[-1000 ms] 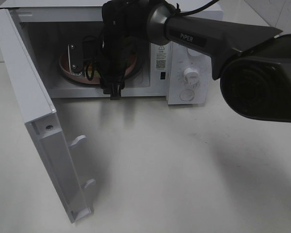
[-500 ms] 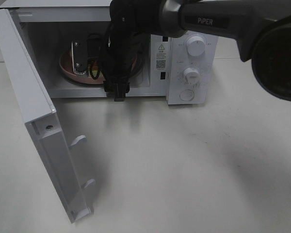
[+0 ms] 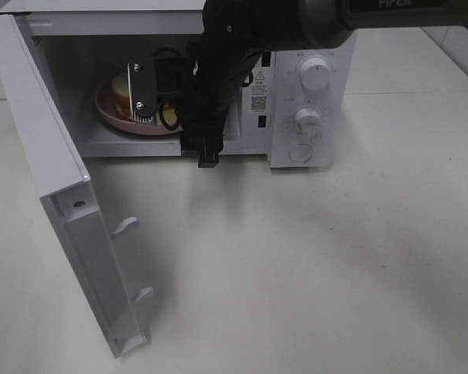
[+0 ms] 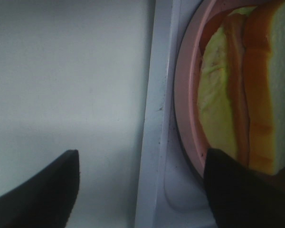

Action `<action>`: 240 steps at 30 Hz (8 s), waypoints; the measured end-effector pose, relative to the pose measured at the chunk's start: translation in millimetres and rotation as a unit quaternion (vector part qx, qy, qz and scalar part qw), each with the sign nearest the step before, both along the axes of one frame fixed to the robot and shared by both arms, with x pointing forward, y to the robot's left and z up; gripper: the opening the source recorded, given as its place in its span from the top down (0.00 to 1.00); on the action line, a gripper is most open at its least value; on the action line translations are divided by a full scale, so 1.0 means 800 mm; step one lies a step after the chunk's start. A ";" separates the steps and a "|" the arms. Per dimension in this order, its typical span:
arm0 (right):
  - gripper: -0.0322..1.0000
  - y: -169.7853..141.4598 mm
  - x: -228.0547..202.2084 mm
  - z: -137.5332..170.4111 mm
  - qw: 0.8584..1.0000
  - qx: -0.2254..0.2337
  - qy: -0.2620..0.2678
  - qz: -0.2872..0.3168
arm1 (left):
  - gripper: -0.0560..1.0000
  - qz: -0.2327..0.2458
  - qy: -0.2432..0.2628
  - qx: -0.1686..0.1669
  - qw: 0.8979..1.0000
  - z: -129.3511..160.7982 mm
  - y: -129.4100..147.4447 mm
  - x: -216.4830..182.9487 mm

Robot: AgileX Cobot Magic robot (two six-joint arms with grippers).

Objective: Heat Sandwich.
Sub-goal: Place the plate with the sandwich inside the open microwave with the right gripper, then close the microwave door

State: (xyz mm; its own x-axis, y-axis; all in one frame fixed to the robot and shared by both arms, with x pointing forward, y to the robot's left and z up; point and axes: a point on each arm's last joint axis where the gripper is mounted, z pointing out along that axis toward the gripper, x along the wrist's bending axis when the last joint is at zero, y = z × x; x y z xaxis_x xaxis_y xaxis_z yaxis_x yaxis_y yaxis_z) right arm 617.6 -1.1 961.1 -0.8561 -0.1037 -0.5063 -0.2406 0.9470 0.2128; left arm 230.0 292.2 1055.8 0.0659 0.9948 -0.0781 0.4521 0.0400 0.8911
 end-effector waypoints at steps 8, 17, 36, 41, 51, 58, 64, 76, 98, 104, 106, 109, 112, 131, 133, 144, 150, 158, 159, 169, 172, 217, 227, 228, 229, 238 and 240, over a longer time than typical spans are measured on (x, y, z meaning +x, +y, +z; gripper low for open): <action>0.28 -0.020 -0.027 0.001 1.000 0.010 -0.010 0.004 | 0.03 0.000 0.000 0.000 1.000 0.000 0.000 0.000; 0.28 -0.047 -0.061 0.008 1.000 0.021 -0.019 0.007 | 0.03 0.000 0.000 0.000 1.000 0.000 0.000 0.000; 0.28 -0.109 -0.140 0.040 0.999 0.038 -0.022 -0.004 | 0.03 0.000 0.000 0.000 1.000 0.000 0.000 0.000; 0.28 -0.124 -0.159 0.050 0.997 0.068 -0.011 -0.045 | 0.03 0.000 0.000 0.000 1.000 0.000 0.000 0.000; 0.28 -0.156 -0.202 0.077 0.962 0.180 0.052 -0.200 | 0.03 0.000 0.000 0.000 1.000 0.000 0.000 0.000; 0.28 -0.175 -0.226 0.094 0.936 0.218 0.082 -0.265 | 0.03 0.000 0.000 0.000 1.000 0.000 0.000 0.000; 0.28 -0.199 -0.256 0.112 0.904 0.250 0.112 -0.328 | 0.03 0.000 0.000 0.000 1.000 0.000 0.000 0.000; 0.28 -0.241 -0.307 0.151 0.876 0.280 0.127 -0.371 | 0.03 0.000 0.000 0.000 1.000 0.000 0.000 0.000; 0.28 -0.337 -0.419 0.179 0.856 0.288 0.123 -0.411 | 0.03 0.000 0.000 0.000 1.000 0.000 0.000 0.000; 0.28 -0.360 -0.437 0.182 0.828 0.319 0.082 -0.453 | 0.03 0.000 0.000 0.000 1.000 0.000 0.000 0.000; 0.28 -0.363 -0.439 0.183 0.822 0.326 0.074 -0.461 | 0.03 0.000 0.000 0.000 1.000 0.000 0.000 0.000; 0.28 -0.373 -0.449 0.184 0.794 0.352 0.051 -0.493 | 0.03 0.000 0.000 0.000 1.000 0.000 0.000 0.000; 0.28 -0.378 -0.455 0.185 0.774 0.369 0.034 -0.514 | 0.03 0.000 0.000 0.000 1.000 0.000 0.000 0.000; 0.28 -0.383 -0.462 0.115 0.685 0.401 -0.027 -0.608 | 0.03 0.000 0.000 0.000 1.000 0.000 0.000 0.000; 0.28 -0.384 -0.466 0.110 0.674 0.414 -0.044 -0.610 | 0.03 0.000 0.000 0.000 1.000 0.000 0.000 0.000; 0.21 -0.383 -0.483 0.110 0.647 0.444 -0.083 -0.614 | 0.03 0.000 0.000 0.000 1.000 0.000 0.000 0.000; 0.21 -0.382 -0.483 0.110 0.652 0.444 -0.080 -0.609 | 0.03 0.000 0.000 0.000 1.000 0.000 0.000 0.000; 0.22 -0.381 -0.483 0.110 0.654 0.443 -0.080 -0.608 | 0.03 0.000 0.000 0.000 1.000 0.000 0.000 0.000; 0.22 -0.381 -0.483 0.110 0.654 0.443 -0.080 -0.608 | 0.03 0.000 0.000 0.000 1.000 0.000 0.000 0.000; 0.22 -0.381 -0.483 0.110 0.654 0.443 -0.080 -0.608 | 0.03 0.000 0.000 0.000 1.000 0.000 0.000 0.000; 0.22 -0.381 -0.483 0.110 0.654 0.443 -0.080 -0.608 | 0.03 0.000 0.000 0.000 1.000 0.000 0.000 0.000; 0.23 -0.381 -0.483 0.110 0.654 0.443 -0.080 -0.608 | 0.25 0.009 0.010 0.014 1.000 0.027 0.004 0.066; 0.24 -0.381 -0.483 0.110 0.654 0.443 -0.079 -0.608 | 0.91 0.017 0.048 0.025 0.998 0.023 0.007 0.122; 0.24 -0.381 -0.483 0.110 0.654 0.443 -0.079 -0.608 | 0.93 0.019 0.050 0.030 0.998 0.022 0.008 0.127; 0.24 -0.381 -0.483 0.110 0.654 0.443 -0.079 -0.608 | 0.95 0.020 0.049 0.035 0.998 0.021 0.009 0.133; 0.24 -0.381 -0.483 0.110 0.654 0.443 -0.079 -0.608 | 0.95 0.023 -0.043 0.064 0.997 -0.006 0.012 0.178; 0.24 -0.381 -0.483 0.110 0.654 0.443 -0.079 -0.608 | 0.95 0.025 -0.067 0.066 0.995 -0.020 0.012 0.187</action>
State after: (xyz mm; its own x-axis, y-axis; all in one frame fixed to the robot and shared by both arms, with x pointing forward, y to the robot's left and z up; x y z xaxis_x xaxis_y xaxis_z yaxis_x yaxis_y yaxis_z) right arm 231.4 -306.1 1048.7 0.0374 0.9993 0.0018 0.4908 -0.0199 0.8710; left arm 379.8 302.2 1039.9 0.0163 0.9981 0.0587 0.3300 -0.0608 0.9420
